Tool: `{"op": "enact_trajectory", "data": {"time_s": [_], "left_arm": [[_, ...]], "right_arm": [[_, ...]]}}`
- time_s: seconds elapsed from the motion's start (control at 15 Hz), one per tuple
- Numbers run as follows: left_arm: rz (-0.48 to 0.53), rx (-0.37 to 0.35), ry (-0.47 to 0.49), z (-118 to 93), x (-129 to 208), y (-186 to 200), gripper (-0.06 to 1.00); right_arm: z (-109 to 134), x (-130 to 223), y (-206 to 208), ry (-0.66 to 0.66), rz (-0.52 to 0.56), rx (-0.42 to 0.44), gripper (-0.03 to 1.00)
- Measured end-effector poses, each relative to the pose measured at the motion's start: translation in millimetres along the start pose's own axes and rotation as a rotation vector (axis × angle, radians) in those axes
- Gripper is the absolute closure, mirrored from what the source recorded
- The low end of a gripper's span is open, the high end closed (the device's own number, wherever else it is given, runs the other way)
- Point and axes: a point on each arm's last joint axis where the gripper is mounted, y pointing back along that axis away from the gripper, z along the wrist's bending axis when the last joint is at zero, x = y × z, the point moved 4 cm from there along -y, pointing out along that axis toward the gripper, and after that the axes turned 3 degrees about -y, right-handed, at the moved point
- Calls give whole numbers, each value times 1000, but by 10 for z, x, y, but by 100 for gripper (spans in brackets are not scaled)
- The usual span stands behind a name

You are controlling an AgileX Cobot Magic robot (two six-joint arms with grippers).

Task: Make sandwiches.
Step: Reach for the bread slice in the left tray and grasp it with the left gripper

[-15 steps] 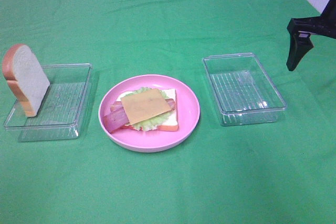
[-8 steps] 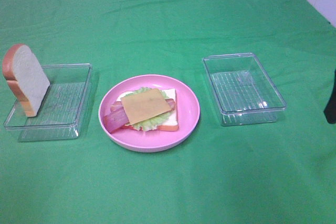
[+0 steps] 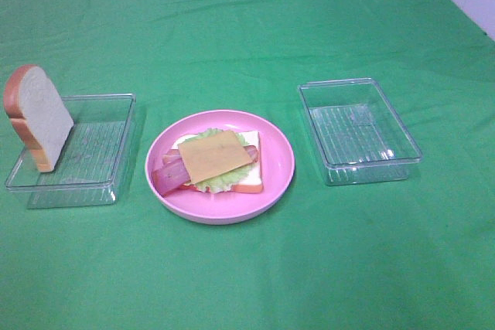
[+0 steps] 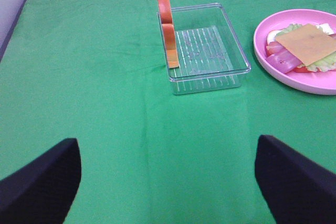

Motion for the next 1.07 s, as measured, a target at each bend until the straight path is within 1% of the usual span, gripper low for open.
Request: {"op": "enact_trajectory", "data": {"time_s": [0.13,0.2,0.33,0.47,0.53,1.0,1.07], "left_arm": [[0,0,0,0,0,0,11],[0,0,0,0,0,0,11],[0,0,0,0,0,0,11],[0,-1,0,1,0,0,11],[0,-1,0,1,0,0,11],[0,-3,2,3,0,0,11],[14,-1,4,5,-5,-13,9]], "right_arm": [[-4,115,48,23,-64,-4,4],[-9,220,69,29,-115,-7,4],[-12,305,92,37,-148,-10,4],[-7,367,167,55,-229,-15,4],[-6,380,184,60,-248,-16,4],[-6,382,185,72,-250,-14,4],[-6,382,185,72,-250,-14,4]]}}
